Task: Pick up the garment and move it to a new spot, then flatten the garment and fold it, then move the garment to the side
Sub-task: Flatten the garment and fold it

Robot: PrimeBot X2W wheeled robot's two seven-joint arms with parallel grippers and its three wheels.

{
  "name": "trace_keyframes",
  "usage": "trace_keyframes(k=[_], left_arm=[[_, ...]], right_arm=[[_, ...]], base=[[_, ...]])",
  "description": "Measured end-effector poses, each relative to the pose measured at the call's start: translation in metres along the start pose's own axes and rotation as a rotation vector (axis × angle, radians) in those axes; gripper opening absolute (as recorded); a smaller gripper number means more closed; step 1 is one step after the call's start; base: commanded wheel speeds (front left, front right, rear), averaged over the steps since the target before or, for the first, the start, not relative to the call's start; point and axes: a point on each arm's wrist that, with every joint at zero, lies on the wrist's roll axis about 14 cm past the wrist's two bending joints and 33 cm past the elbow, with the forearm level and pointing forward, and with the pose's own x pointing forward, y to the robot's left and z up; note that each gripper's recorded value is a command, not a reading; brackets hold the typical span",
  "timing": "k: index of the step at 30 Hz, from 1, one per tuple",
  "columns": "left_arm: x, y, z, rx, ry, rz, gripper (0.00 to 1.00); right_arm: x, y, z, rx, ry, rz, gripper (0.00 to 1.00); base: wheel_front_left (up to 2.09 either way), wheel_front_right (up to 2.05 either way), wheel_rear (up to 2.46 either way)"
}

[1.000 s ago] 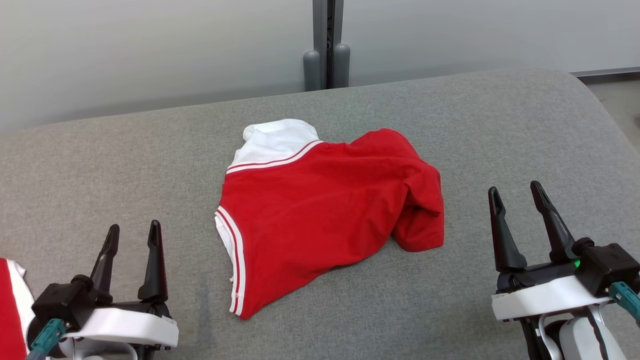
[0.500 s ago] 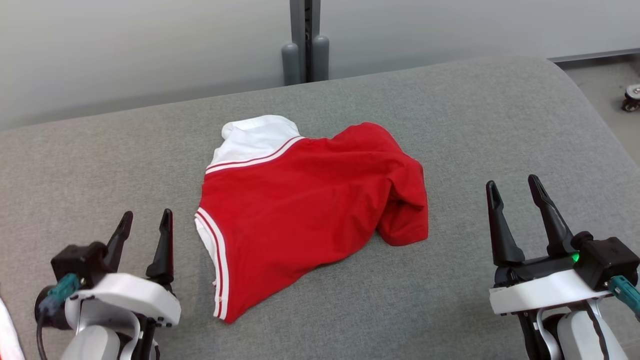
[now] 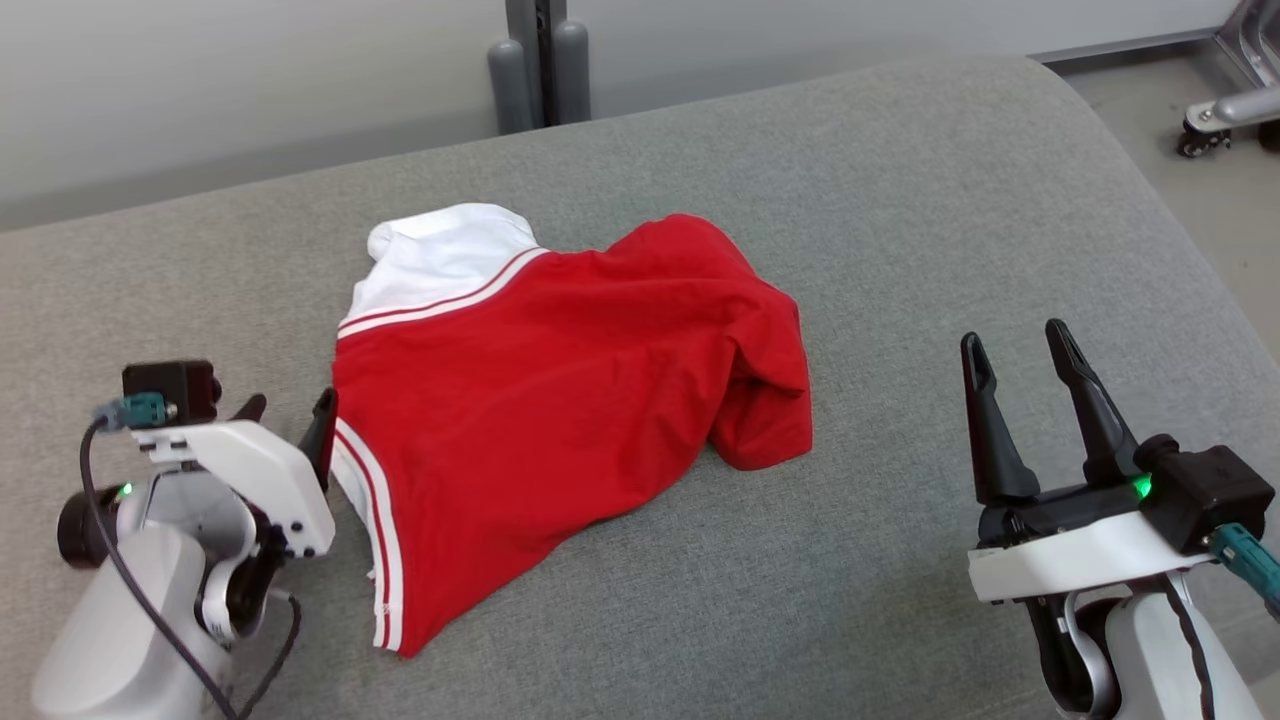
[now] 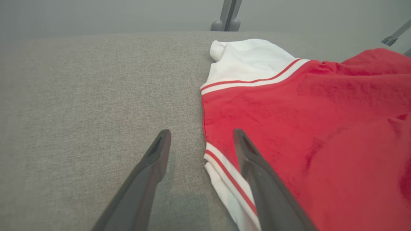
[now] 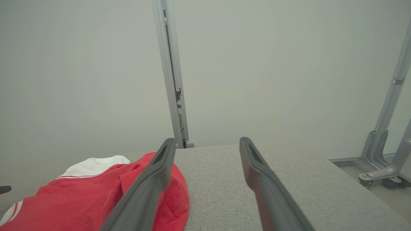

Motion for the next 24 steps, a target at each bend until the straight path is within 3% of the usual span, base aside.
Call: trace_keyframes(k=[6,24], left_arm=[[0.034,-0.013,-0.004,0.03,0.116,-0.04,1.0],[0.105,-0.03,0.017,0.075,0.185,-0.096,1.0]], right_arm=[[0.002,-0.009,-0.007,-0.009,0.021,-0.024,1.0],[0.009,-0.025,-0.026,-0.019,0.078,-0.068,1.0]], base=[[0.0,0.0,0.0],[0.0,0.0,0.0]])
